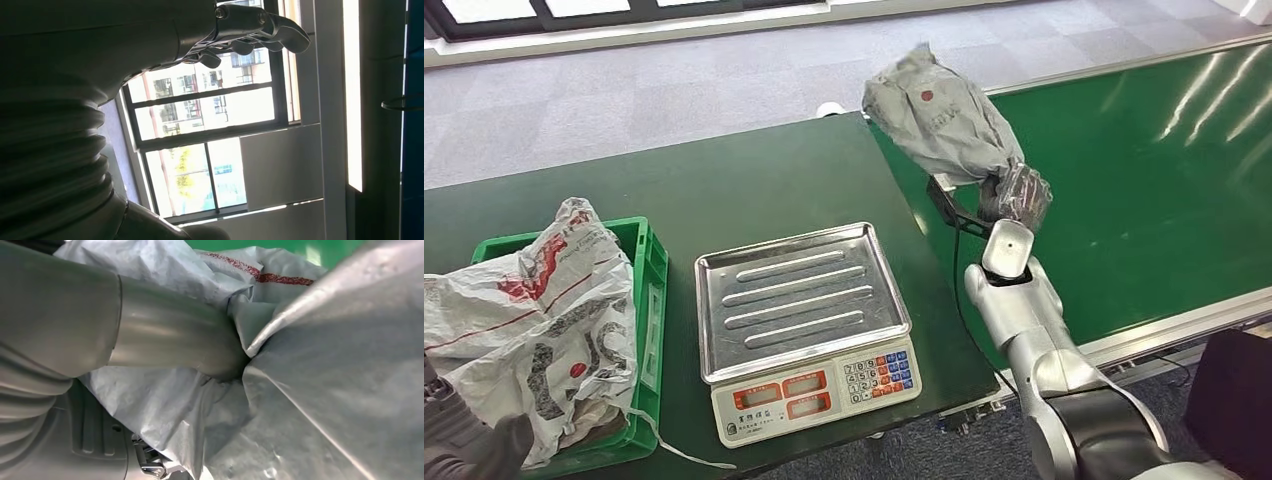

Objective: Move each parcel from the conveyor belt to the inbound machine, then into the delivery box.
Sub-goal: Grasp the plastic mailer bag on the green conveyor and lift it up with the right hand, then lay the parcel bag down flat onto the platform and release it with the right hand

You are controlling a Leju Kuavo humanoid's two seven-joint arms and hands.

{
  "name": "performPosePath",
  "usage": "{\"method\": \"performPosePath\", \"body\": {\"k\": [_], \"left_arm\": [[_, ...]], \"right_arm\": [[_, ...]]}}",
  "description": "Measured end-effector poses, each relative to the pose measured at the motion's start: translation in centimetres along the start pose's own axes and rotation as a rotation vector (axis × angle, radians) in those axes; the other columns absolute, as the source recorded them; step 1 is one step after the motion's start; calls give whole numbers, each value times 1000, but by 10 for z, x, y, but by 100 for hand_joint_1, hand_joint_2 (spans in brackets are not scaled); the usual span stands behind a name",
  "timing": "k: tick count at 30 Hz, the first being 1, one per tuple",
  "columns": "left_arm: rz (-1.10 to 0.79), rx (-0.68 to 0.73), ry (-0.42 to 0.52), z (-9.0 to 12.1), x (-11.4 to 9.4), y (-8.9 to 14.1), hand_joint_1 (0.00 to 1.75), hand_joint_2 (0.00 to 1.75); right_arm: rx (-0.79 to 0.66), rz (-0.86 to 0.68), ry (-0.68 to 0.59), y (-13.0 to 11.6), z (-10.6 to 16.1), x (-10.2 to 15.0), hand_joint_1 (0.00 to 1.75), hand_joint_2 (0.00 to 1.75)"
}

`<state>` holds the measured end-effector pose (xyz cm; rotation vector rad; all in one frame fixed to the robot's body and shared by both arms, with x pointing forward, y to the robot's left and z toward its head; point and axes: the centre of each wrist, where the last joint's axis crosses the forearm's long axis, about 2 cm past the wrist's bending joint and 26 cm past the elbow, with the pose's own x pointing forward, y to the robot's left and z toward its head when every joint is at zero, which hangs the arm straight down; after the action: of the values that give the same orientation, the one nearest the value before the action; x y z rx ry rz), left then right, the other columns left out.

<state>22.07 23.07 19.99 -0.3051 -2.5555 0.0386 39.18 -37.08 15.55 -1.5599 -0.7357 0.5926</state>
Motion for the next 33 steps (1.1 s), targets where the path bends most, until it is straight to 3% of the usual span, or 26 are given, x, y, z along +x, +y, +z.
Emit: {"method": "performPosePath", "body": {"k": [4,10,29,33], "left_arm": [[9,2,-1,0,0,0,0,175],[13,5,-1,1,0,2,0,175],[13,5,-1,1,0,2,0,175],[10,3,0,1,0,2,0,175]], "right_arm": [[-136,-92,-36,-32,21,10,175,175],[-219,-156,-61,-52,38,11,175,175],[-265,-196,-73,-64,47,10,175,175],[-243,-189,-198,-65,51,15,175,175]]}}
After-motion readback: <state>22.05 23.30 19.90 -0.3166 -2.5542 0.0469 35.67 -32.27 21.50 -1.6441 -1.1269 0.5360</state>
